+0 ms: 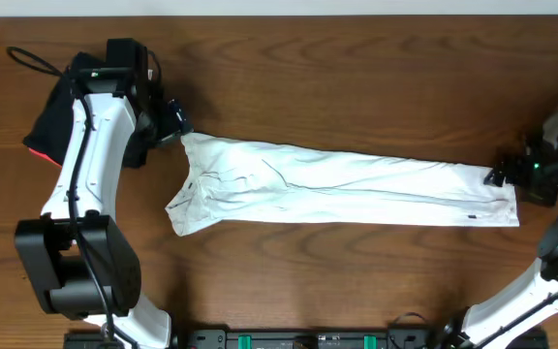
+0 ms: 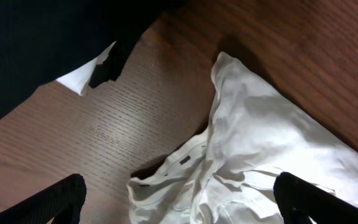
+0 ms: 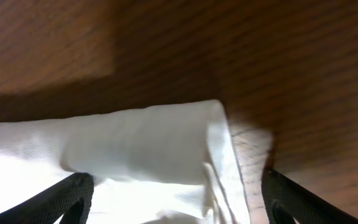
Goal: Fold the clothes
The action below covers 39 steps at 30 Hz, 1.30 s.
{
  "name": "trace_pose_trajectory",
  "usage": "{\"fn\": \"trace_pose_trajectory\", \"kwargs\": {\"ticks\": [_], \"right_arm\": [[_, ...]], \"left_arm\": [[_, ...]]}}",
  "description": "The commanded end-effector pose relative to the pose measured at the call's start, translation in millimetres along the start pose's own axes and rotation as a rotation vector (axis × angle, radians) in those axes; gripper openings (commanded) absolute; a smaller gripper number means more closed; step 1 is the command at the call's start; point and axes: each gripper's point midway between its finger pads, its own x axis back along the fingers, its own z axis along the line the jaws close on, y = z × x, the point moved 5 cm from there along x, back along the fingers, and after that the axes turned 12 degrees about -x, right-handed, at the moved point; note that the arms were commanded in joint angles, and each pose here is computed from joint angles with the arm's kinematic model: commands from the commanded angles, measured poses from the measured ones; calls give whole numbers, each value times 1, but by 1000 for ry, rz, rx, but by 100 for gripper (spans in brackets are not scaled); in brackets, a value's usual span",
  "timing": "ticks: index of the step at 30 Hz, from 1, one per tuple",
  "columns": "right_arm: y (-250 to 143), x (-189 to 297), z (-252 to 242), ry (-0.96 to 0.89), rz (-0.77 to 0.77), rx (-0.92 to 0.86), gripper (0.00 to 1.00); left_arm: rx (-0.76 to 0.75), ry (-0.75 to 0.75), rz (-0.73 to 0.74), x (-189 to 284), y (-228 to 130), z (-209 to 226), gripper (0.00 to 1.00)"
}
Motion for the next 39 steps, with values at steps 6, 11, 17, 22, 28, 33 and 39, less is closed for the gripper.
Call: {"fn": "trace_pose_trajectory", "kwargs": {"ticks": [6, 11, 17, 22, 28, 33, 39], "right_arm": [[-30, -23, 11, -145, 112, 55, 75], [-36, -30, 11, -212, 117, 66, 66], [-35, -30, 11, -211, 111, 68, 21], [-28, -29, 12, -209, 79, 45, 1], [-7, -10, 6, -242, 21, 26, 1], [11, 19, -14, -279, -18, -57, 1], [32, 52, -29, -237, -76, -121, 1]], "left_arm": [[12, -9, -35, 6, 6, -1, 98], [12, -11, -40, 6, 7, -1, 98], [12, -10, -40, 6, 7, -1, 98], [12, -10, -40, 6, 7, -1, 98], [12, -10, -40, 6, 7, -1, 98], [12, -10, -40, 6, 7, -1, 98], [12, -10, -40, 6, 7, -1, 98]]}}
